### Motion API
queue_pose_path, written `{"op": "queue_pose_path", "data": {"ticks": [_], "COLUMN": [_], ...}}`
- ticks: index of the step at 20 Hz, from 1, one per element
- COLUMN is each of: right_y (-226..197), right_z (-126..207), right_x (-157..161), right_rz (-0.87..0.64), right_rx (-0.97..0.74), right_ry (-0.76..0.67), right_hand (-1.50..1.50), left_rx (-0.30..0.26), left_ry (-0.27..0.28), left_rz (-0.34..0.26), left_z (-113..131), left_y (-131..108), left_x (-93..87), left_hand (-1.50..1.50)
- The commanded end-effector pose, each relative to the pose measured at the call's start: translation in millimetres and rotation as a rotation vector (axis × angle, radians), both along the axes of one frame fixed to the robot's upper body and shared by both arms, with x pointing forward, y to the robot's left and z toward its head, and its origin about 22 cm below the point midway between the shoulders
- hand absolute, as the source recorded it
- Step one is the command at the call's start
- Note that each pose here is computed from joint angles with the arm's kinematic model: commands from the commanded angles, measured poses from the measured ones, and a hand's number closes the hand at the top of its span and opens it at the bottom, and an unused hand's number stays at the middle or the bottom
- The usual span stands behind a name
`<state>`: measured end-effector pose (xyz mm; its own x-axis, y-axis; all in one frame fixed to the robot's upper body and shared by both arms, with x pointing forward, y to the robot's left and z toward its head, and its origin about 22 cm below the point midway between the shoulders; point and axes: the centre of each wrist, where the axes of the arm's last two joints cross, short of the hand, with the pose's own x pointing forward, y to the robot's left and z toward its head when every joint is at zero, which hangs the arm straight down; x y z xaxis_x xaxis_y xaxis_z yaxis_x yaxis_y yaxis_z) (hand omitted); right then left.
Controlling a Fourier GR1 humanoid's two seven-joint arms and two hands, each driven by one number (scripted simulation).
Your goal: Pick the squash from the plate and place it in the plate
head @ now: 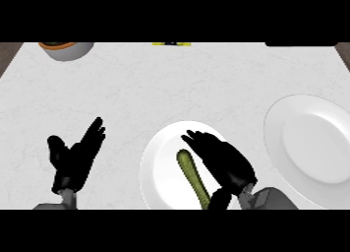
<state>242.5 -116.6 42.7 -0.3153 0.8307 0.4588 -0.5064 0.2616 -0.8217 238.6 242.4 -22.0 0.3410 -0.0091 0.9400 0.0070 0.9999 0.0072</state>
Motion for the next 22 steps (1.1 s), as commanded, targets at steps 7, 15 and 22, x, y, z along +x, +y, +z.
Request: {"op": "queue_pose_path", "data": {"ticks": [7,15,22], "right_y": [15,7,-50], "right_z": [-31,-31,-22], "right_x": [-19,6,62], "right_rz": [0.096,0.125,-0.800], "right_rx": [-0.128,-0.125,-0.135], "right_ry": [0.023,-0.073,-0.021], "right_hand": [1.50,1.50,1.50], "left_rx": [-0.005,-0.005,0.012], "left_ry": [0.036,0.040,0.009], "left_rz": [-0.006,-0.003,0.045], "left_z": [-18,-11,-9], "left_y": [1,-12,2], "left_x": [-11.5,10.8,-9.6], "left_hand": [0.00,0.00,0.00]}}
